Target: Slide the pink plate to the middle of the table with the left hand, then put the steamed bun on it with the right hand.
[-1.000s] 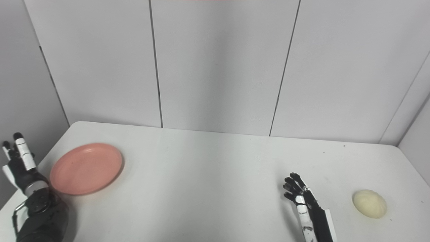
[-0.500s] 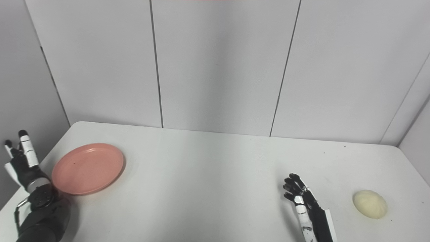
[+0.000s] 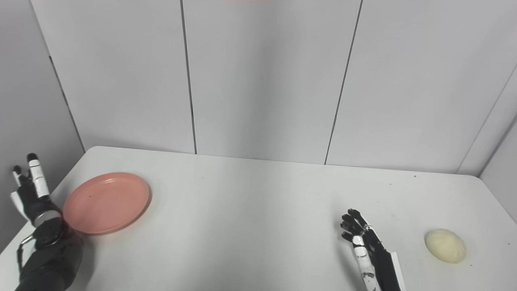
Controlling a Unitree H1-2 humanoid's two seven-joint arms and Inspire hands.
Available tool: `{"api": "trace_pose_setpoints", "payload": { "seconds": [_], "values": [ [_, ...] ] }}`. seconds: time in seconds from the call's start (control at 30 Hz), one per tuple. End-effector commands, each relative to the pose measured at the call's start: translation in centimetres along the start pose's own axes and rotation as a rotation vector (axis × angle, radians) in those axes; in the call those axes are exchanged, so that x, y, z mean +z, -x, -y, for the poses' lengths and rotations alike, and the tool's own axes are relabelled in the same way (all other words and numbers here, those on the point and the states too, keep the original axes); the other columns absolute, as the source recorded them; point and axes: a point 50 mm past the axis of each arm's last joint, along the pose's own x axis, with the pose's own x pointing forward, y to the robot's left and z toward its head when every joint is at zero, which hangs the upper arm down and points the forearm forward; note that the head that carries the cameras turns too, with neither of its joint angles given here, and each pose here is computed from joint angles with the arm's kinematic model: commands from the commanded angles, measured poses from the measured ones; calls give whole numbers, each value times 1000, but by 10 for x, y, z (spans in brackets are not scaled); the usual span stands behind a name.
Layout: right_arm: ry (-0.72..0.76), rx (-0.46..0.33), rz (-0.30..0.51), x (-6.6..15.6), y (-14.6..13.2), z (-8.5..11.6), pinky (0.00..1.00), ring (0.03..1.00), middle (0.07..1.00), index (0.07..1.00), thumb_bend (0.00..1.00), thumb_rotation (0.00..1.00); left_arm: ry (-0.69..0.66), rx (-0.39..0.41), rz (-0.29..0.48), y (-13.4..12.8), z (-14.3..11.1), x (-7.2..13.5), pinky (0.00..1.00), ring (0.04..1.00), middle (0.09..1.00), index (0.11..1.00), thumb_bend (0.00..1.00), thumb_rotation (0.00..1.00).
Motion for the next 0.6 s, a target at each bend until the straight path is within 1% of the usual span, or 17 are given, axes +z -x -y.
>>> {"api": "trace_pose_setpoints", "payload": {
  "seconds": [0.0,0.07,0.13,0.17,0.23,0.3,0.33,0.4,0.43,0.5,0.57],
  "values": [
    [1,-23,-86,-21,19,4,797,818,822,834,335,863,-1,-9,-17,-4,-2,6,965,901,887,991,706,813],
    [-1,-23,-85,-22,18,4,799,818,823,834,340,858,1,-17,-17,-3,-1,6,948,870,859,984,693,798],
    [-4,-23,-83,-21,18,4,792,813,818,826,349,856,-21,-24,-10,-3,-1,7,927,853,870,990,674,791],
    [-6,-24,-82,-21,18,4,794,816,821,825,338,847,-37,-25,-6,-3,-1,7,886,781,830,965,680,783],
    [-5,-25,-82,-21,18,3,791,815,819,824,337,844,-56,-28,-9,-3,0,7,873,758,816,959,681,780],
    [-1,-26,-87,-21,19,3,787,812,818,825,343,846,-65,-38,-24,-3,1,8,857,709,784,972,690,772],
    [-1,-25,-88,-21,19,4,795,817,824,834,345,855,-69,-42,-28,-2,2,8,794,663,745,966,691,756],
    [-1,-26,-91,-21,19,4,798,818,824,834,350,857,-101,-65,-42,-1,4,9,791,666,746,970,688,764],
    [-1,-27,-91,-20,19,3,798,817,823,832,349,856,-127,-78,-53,-1,4,9,797,680,753,975,687,774],
    [6,-27,-90,-20,20,3,795,813,817,827,340,850,-175,-100,-74,1,5,11,791,677,749,976,695,805],
    [3,-29,-90,-20,20,3,792,812,818,826,339,848,-182,-116,-96,2,5,11,775,678,738,970,698,786]
  ]
}}
